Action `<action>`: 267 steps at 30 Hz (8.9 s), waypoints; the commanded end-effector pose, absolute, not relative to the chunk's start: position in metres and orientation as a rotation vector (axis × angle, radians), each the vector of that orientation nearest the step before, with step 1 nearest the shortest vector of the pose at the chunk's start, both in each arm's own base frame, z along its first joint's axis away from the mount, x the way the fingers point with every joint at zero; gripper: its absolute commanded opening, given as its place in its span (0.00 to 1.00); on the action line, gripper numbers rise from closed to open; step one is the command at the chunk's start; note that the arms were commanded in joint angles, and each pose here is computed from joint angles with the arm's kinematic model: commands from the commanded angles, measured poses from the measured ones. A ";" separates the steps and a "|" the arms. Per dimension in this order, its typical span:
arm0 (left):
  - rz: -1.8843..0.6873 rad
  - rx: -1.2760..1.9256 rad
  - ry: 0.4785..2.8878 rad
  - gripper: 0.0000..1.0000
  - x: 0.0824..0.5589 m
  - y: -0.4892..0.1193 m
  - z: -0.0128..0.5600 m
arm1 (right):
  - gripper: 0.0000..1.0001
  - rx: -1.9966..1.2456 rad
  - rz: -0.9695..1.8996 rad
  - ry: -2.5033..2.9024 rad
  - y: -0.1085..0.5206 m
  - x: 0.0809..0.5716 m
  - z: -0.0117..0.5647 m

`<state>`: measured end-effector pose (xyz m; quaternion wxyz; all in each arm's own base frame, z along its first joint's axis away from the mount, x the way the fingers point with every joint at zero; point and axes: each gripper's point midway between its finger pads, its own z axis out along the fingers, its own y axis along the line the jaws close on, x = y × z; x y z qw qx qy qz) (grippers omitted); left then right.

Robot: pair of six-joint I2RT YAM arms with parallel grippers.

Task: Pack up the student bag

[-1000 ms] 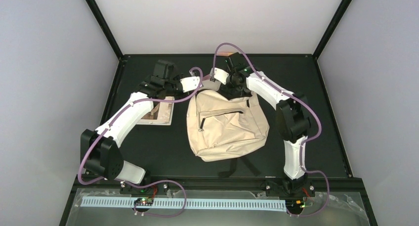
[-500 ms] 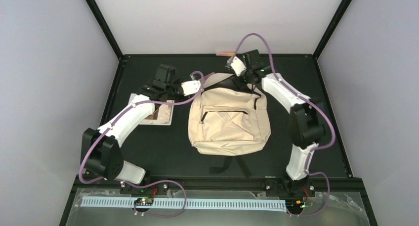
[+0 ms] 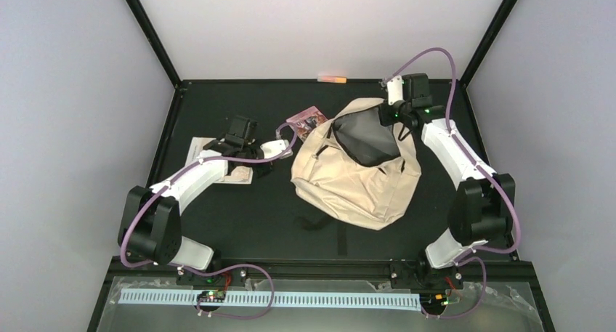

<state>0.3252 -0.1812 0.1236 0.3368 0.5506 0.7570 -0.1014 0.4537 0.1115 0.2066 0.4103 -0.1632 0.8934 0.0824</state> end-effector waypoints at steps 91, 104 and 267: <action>-0.453 1.233 1.739 0.34 0.273 -0.212 0.347 | 0.01 -1.065 0.935 1.705 0.279 0.245 0.327; -0.586 1.150 1.794 0.49 0.322 -0.219 0.258 | 0.01 -1.048 0.940 1.695 0.279 0.244 0.332; -0.112 0.766 2.276 0.99 0.347 -0.065 0.228 | 0.02 -0.177 0.201 2.177 0.114 0.319 0.265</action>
